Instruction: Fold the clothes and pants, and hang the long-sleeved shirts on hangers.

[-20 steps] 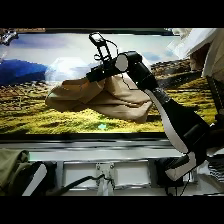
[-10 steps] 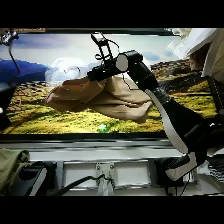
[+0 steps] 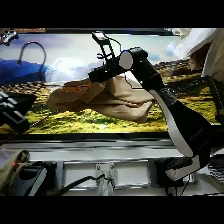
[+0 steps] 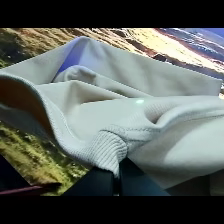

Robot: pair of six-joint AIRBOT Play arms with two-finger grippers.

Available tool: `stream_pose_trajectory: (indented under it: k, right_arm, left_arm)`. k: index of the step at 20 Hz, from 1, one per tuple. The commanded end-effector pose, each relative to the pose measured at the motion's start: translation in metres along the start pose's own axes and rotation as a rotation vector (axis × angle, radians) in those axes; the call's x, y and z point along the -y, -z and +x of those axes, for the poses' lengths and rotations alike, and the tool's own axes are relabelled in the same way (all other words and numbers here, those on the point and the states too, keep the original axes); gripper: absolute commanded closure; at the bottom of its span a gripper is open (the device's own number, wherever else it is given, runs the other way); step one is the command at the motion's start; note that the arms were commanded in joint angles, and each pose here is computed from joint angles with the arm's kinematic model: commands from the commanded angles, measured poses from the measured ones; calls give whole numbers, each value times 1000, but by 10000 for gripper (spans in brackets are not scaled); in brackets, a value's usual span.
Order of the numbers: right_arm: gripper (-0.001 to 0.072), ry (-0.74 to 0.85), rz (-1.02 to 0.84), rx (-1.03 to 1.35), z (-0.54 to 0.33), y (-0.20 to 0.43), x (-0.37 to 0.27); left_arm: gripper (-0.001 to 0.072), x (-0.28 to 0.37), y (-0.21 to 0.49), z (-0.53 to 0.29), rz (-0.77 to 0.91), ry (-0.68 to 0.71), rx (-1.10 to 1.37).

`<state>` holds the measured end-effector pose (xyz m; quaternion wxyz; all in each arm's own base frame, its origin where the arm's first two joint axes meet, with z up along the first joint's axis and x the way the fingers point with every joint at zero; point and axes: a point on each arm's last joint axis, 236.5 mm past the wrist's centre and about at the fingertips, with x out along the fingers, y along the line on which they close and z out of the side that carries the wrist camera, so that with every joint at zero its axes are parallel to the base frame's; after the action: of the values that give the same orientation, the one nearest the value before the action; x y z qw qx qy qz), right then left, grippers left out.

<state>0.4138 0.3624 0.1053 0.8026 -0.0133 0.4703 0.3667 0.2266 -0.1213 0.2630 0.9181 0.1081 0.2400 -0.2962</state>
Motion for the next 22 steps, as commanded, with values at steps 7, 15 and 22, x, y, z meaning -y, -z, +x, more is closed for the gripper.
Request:
stream_pose_trajectory:
  k: [7, 15, 22]
  right_arm:
    - [684, 1, -17, -18, -5, 4, -2]
    - [684, 1, -17, -15, -5, 4, -2]
    - [684, -2, -16, -28, -5, 7, -2]
  left_arm:
    - [697, -12, -9, 47, 50, 36, 80]
    - [697, -14, -12, 24, 210, -40, 110]
    - [697, -22, -7, 42, 220, -28, 71]
